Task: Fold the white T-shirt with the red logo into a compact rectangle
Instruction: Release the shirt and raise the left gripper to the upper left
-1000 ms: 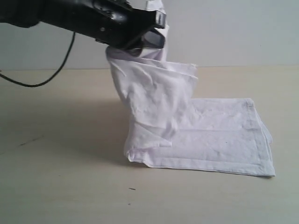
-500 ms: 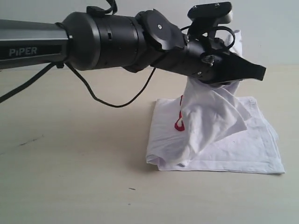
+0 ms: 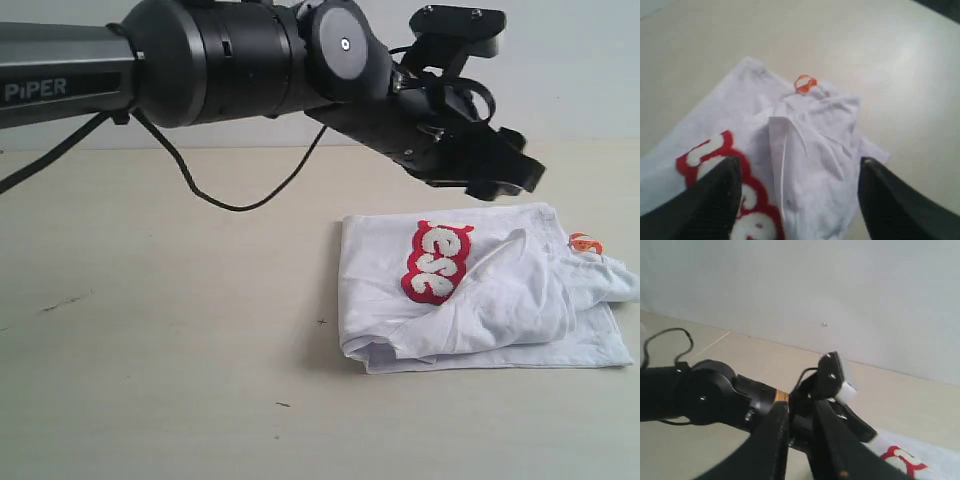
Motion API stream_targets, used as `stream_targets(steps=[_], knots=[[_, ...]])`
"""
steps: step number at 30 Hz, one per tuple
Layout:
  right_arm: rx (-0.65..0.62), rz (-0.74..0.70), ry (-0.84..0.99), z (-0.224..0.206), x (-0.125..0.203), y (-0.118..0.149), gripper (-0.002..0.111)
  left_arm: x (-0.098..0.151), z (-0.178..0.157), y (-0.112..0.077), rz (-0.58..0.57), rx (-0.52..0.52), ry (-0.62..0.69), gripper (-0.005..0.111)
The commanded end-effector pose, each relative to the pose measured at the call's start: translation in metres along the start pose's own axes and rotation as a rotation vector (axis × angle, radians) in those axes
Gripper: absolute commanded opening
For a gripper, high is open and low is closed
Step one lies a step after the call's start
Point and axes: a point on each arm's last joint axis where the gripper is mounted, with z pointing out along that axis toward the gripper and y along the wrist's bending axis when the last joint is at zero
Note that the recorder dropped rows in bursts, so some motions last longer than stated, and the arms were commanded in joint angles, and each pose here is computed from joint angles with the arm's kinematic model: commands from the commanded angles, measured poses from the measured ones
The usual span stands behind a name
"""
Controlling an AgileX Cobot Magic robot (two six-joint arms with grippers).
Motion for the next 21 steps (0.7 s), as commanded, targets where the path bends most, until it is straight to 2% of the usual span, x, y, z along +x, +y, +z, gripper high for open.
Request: stream_targets(steps=[1, 4, 6, 8, 9, 12, 13, 17, 21], knots=[[0.142, 0.096, 0.083, 0.022, 0.013, -0.032, 0.020, -0.002, -0.032, 0.030, 0.002, -0.122, 0.123, 0.049], [0.227, 0.149, 0.184, 0.045, 0.023, -0.060, 0.020, 0.004, -0.050, 0.051, -0.016, -0.156, 0.216, 0.039], [0.289, 0.188, 0.278, 0.064, 0.036, -0.083, 0.027, 0.012, -0.068, 0.069, -0.039, -0.199, 0.234, 0.035], [0.435, 0.243, 0.388, 0.084, 0.054, -0.115, 0.041, 0.024, -0.094, 0.090, -0.076, -0.258, 0.203, 0.035], [0.469, 0.259, 0.422, 0.089, 0.061, -0.124, 0.043, 0.028, -0.101, 0.097, -0.087, -0.277, 0.194, 0.035], [0.577, 0.312, 0.519, 0.102, 0.080, -0.148, 0.044, 0.048, -0.125, 0.119, -0.128, -0.346, 0.162, 0.035], [0.613, 0.339, 0.563, 0.109, 0.091, -0.161, 0.044, 0.062, -0.135, 0.131, -0.139, -0.382, 0.159, 0.035], [0.696, 0.505, 0.683, 0.110, 0.130, -0.211, 0.044, 0.091, -0.156, 0.166, -0.267, -0.487, 0.067, 0.035], [0.688, 0.604, 0.717, 0.113, 0.152, -0.229, 0.044, 0.099, -0.154, 0.171, -0.271, -0.511, 0.047, 0.035]])
